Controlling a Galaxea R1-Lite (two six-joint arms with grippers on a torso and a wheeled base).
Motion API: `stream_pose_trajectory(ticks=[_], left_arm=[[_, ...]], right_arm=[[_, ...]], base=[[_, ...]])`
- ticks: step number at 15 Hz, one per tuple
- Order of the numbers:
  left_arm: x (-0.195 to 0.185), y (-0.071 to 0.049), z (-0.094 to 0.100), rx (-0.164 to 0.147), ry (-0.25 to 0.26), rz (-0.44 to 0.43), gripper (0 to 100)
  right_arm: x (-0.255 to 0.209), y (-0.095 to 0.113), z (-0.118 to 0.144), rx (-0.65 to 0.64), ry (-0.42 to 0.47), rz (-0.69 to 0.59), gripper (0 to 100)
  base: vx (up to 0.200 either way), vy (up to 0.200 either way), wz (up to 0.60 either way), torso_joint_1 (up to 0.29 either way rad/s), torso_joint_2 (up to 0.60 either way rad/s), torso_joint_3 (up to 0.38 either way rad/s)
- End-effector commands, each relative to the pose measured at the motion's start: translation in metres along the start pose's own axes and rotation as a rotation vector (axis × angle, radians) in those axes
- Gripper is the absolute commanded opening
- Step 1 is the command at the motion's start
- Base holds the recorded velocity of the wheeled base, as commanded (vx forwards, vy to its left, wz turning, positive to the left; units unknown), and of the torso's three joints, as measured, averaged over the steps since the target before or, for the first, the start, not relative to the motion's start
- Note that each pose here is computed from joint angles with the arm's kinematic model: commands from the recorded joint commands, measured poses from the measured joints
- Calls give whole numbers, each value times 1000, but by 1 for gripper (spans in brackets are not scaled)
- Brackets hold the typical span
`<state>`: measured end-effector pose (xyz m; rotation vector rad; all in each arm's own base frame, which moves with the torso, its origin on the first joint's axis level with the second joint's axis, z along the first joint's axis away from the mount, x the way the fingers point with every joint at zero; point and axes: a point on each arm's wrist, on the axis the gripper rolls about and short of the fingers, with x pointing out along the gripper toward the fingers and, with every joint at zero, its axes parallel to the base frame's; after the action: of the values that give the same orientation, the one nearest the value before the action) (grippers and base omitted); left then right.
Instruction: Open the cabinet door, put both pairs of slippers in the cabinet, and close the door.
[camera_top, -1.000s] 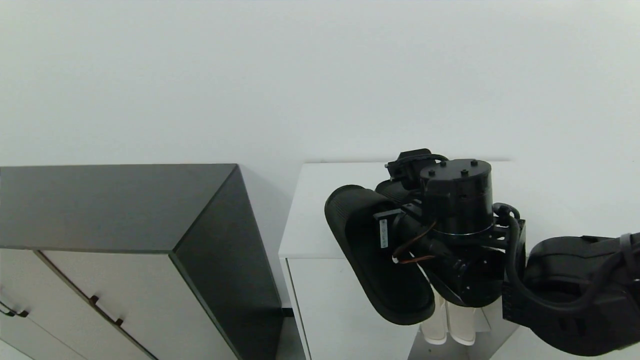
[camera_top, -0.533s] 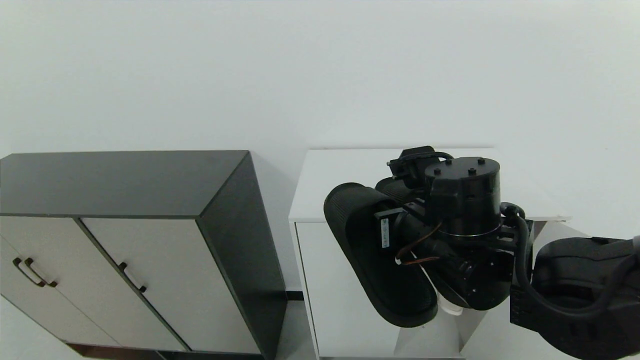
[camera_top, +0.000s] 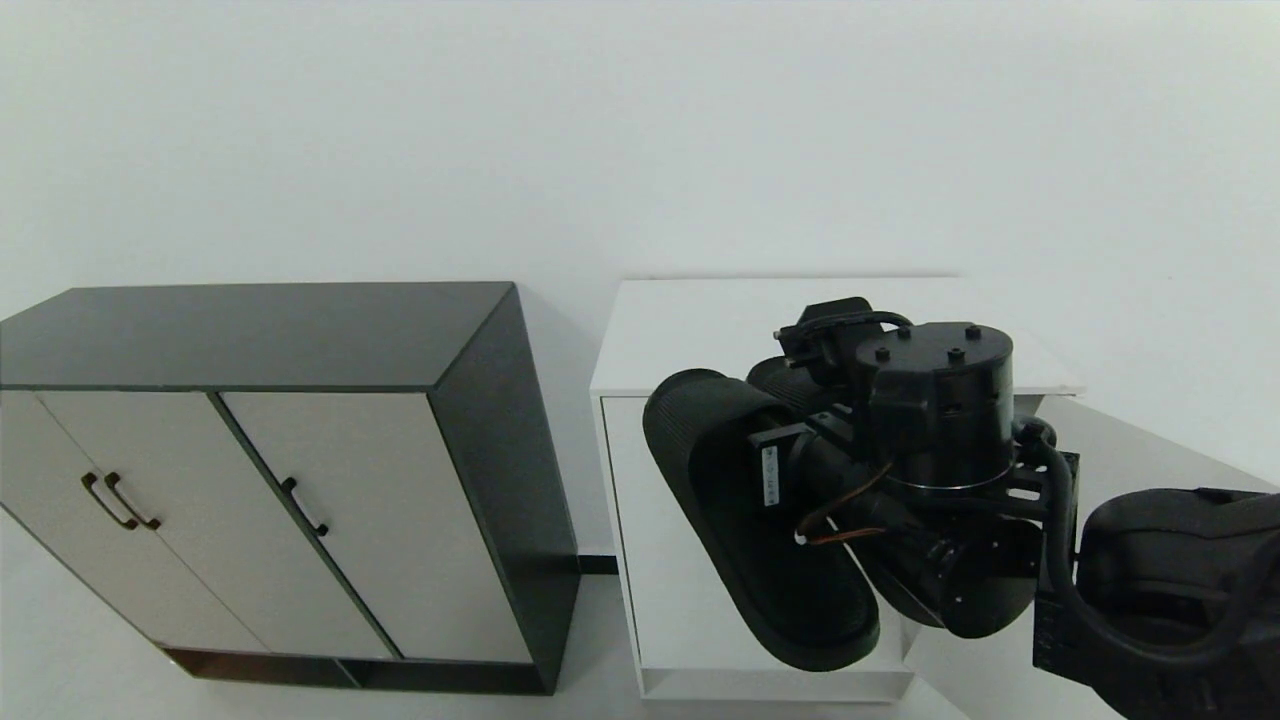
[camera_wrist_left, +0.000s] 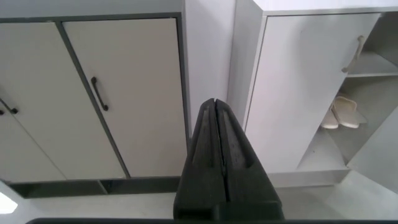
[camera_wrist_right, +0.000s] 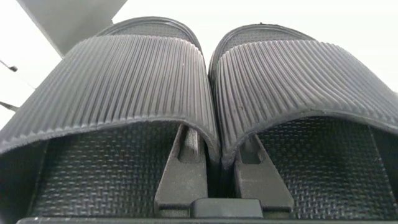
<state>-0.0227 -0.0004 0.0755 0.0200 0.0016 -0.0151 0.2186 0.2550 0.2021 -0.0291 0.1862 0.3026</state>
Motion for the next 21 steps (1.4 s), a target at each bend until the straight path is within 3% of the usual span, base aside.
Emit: stream_pose_trajectory(ticks=[1, 17, 21], left_arm=[[0, 0, 0, -2, 0, 1, 0], [0, 0, 0, 1, 0, 1, 0], [0, 0, 0, 1, 1, 0, 0]], right_arm=[[0, -1, -3, -8, 12, 1, 0], [-3, 2, -12, -27, 25, 68, 0], [-3, 3, -13, -27, 29, 76, 0]], base=[[0, 0, 0, 0, 0, 0], [0, 0, 0, 0, 0, 0], [0, -200, 0, 0, 0, 1]])
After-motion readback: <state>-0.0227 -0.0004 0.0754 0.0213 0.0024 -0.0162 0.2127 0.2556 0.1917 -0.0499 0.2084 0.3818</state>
